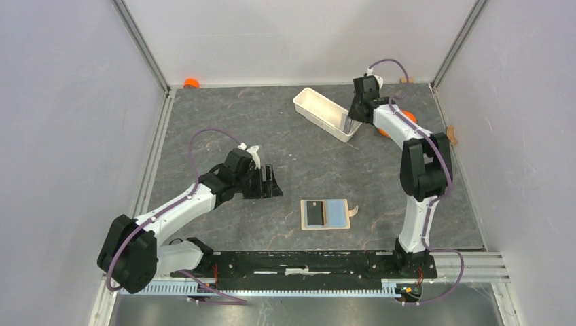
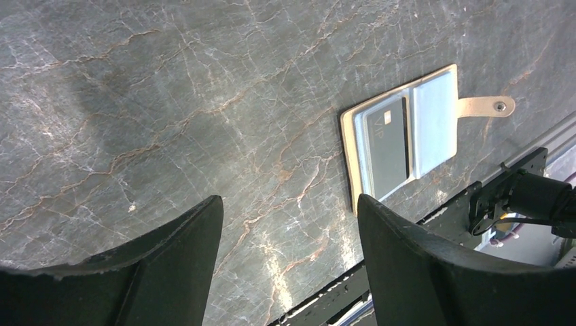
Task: Put the credit cards into the card holder
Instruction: Pick up the credit card from the storage box.
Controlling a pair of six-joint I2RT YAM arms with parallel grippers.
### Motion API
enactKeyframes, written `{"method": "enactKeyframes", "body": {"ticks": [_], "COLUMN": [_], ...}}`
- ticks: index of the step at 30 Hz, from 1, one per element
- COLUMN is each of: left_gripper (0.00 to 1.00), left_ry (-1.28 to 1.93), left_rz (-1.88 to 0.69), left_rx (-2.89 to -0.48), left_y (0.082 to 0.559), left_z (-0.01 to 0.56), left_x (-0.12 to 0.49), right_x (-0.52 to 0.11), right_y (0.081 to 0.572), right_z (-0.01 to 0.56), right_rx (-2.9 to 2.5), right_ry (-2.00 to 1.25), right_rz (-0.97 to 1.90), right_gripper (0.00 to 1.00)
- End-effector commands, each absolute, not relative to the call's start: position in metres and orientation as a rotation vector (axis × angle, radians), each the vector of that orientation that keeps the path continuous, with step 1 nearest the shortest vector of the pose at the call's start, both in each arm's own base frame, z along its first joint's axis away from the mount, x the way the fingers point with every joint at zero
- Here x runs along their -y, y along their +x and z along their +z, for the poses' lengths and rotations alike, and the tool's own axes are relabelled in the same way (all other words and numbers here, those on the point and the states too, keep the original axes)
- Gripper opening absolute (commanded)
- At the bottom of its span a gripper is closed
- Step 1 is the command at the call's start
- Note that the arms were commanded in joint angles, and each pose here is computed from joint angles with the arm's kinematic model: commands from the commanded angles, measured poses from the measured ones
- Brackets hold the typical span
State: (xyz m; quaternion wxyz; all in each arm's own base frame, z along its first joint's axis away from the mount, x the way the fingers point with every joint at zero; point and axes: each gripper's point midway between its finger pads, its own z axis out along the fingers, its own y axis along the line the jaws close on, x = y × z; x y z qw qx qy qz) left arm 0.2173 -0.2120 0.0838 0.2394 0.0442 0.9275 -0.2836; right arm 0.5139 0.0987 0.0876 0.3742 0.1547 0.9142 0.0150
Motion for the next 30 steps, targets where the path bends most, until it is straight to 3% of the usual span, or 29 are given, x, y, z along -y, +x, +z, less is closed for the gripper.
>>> {"method": "enactKeyframes", "body": {"ticks": [1,8,18,24,30], "left_gripper": [0.78,0.76,0.76,0.77,0.77], "left_ry": [0.176,0.263,0.316,0.345,0.347], "left_rz": [-0.852,-1.030,-1.434,-1.554,-1.643], "left_rx": [-2.442,-2.258,-1.882,-1.827,-1.799], "left_y": [0.225,0.222,0.194,0.178,0.169], "left_z": [0.114,0.164,0.251,0.256,0.258], "left_x": [0.222,0.241,0.273,0.293,0.309], "right_x": [-0.088,-0.108,-0.201,-0.238,-0.248], "right_y": [0.519,0.464,0.315,0.239,0.201], "right_z": [0.202,0.239,0.232,0.251,0.287], "right_rx": [-2.116,-2.090,-1.960,-1.797,-1.607], "right_ry": [0.366,0.149,-0.296,-0.411,-0.391], "right_rz": [0.064,0.251,0.971,1.278,1.445], "right_gripper": [0.00,0.00,0.00,0.00,0.00]}}
